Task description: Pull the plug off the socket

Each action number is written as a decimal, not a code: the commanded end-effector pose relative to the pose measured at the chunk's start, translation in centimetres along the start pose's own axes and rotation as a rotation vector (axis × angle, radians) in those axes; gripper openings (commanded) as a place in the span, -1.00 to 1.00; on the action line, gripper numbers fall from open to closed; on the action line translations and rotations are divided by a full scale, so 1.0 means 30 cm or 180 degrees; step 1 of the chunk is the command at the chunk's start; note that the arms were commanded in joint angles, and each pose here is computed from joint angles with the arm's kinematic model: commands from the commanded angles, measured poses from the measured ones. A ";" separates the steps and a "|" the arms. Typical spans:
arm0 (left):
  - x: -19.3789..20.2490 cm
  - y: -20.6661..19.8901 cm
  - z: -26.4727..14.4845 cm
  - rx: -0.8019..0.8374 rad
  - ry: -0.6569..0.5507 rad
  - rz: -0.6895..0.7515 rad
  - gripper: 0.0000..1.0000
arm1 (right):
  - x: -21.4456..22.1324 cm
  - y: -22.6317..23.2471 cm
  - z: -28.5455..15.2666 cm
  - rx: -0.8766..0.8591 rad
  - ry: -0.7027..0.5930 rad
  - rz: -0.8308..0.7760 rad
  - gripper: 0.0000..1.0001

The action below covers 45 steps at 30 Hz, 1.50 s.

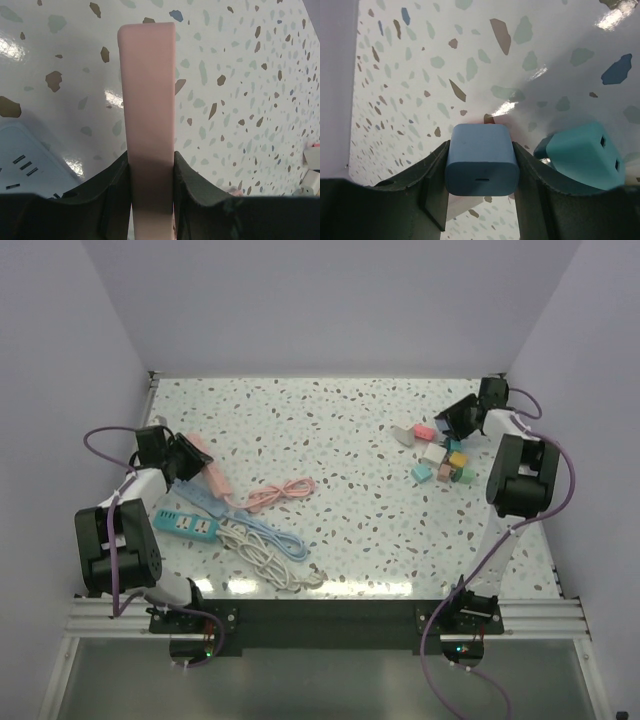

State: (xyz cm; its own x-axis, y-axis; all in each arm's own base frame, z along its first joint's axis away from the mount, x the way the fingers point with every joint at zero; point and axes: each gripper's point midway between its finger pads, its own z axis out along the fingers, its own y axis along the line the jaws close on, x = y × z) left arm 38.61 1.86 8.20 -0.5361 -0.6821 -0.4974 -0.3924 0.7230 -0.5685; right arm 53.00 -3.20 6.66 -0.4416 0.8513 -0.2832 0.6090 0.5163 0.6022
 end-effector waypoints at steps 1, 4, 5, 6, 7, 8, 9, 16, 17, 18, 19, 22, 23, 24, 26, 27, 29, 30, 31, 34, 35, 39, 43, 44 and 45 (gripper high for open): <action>-0.020 0.016 0.000 0.0024 -0.0045 0.0248 -1.00 | -0.009 0.003 0.014 0.0039 0.0026 -0.0091 -0.57; -0.015 0.016 0.001 0.0030 -0.0029 0.0258 -1.00 | -0.008 0.000 0.012 0.0065 0.0033 -0.0133 -0.17; -0.014 0.013 0.001 0.0049 -0.0023 0.0265 -1.00 | -0.007 -0.003 0.012 0.0078 0.0032 -0.0141 -0.06; -0.010 0.015 0.001 0.0057 -0.0014 0.0260 -1.00 | -0.011 0.003 0.005 0.0068 0.0023 -0.0163 0.16; -0.007 0.014 0.000 0.0065 -0.0009 0.0255 -1.00 | -0.010 -0.002 -0.001 0.0087 0.0036 -0.0174 0.24; -0.012 0.008 -0.005 0.0083 -0.0030 0.0259 -1.00 | -0.020 0.021 -0.022 0.0043 0.0002 -0.0210 0.33; -0.007 0.009 -0.006 0.0084 -0.0023 0.0261 -1.00 | -0.023 0.025 -0.033 0.0026 -0.0010 -0.0220 0.49; -0.023 -0.013 -0.043 0.0097 -0.0060 0.0264 -0.78 | -0.060 0.205 -0.254 -0.0494 -0.0196 -0.0419 0.97; -0.027 -0.021 -0.055 0.0104 -0.0072 0.0254 -0.70 | -0.054 0.216 -0.279 -0.0541 -0.0186 -0.0444 0.97; -0.032 -0.029 -0.062 0.0116 -0.0085 0.0253 -0.54 | -0.056 0.258 -0.348 -0.0678 -0.0244 -0.0513 0.97; -0.038 -0.031 -0.070 0.0107 -0.0103 0.0243 -0.13 | -0.048 0.278 -0.375 -0.0781 -0.0241 -0.0541 0.97; -0.053 -0.044 -0.097 0.0084 -0.0140 0.0219 0.75 | 0.008 0.310 -0.480 -0.1004 -0.0121 -0.0624 0.97; -0.051 -0.049 -0.109 0.0087 -0.0137 0.0217 0.99 | 0.039 0.294 -0.492 -0.1014 -0.0034 -0.0631 0.97; -0.053 -0.054 -0.117 0.0089 -0.0141 0.0209 1.00 | 0.063 0.291 -0.507 -0.1038 0.0005 -0.0648 0.97; -0.057 -0.065 -0.134 0.0119 -0.0150 0.0218 1.00 | 0.108 0.300 -0.573 -0.1215 0.0008 -0.0734 0.97; -0.055 -0.069 -0.141 0.0128 -0.0145 0.0214 1.00 | 0.123 0.304 -0.596 -0.1263 0.0008 -0.0783 0.97; -0.053 -0.094 -0.164 0.0219 -0.0136 0.0229 1.00 | 0.171 0.323 -0.661 -0.1370 -0.0006 -0.0970 0.97; -0.052 -0.107 -0.175 0.0270 -0.0135 0.0248 1.00 | 0.189 0.332 -0.680 -0.1410 0.0000 -0.1058 0.97; -0.061 -0.126 -0.198 0.0335 -0.0182 0.0271 1.00 | 0.212 0.324 -0.694 -0.1375 0.0045 -0.1120 0.97; -0.068 -0.203 -0.260 0.0660 -0.0239 0.0397 1.00 | 0.291 0.317 -0.755 -0.1348 0.0166 -0.1397 0.97; -0.068 -0.219 -0.277 0.0736 -0.0261 0.0430 1.00 | 0.322 0.313 -0.781 -0.1381 0.0183 -0.1555 0.97; -0.070 -0.306 -0.359 0.1070 -0.0352 0.0611 1.00 | 0.414 0.230 -0.858 -0.1311 0.0271 -0.1756 0.97; -0.001 -0.419 -0.414 0.1578 -0.0243 0.0825 1.00 | 0.463 0.144 -0.949 -0.1277 0.0159 -0.1903 0.97; 0.014 -0.444 -0.424 0.1712 -0.0206 0.0864 1.00 | 0.484 0.115 -0.957 -0.1281 0.0172 -0.1975 0.97; 0.033 -0.467 -0.431 0.1800 -0.0160 0.0914 1.00 | 0.496 0.121 -1.020 -0.1442 0.0040 -0.2050 0.97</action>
State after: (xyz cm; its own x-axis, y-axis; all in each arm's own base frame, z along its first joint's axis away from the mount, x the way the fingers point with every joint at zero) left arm 34.38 -4.73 21.70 -0.5162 -0.5418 -0.6633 0.0483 0.7548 -0.6542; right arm 31.81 8.27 26.57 -0.6430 0.4641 -0.6092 -0.0110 0.7898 0.6132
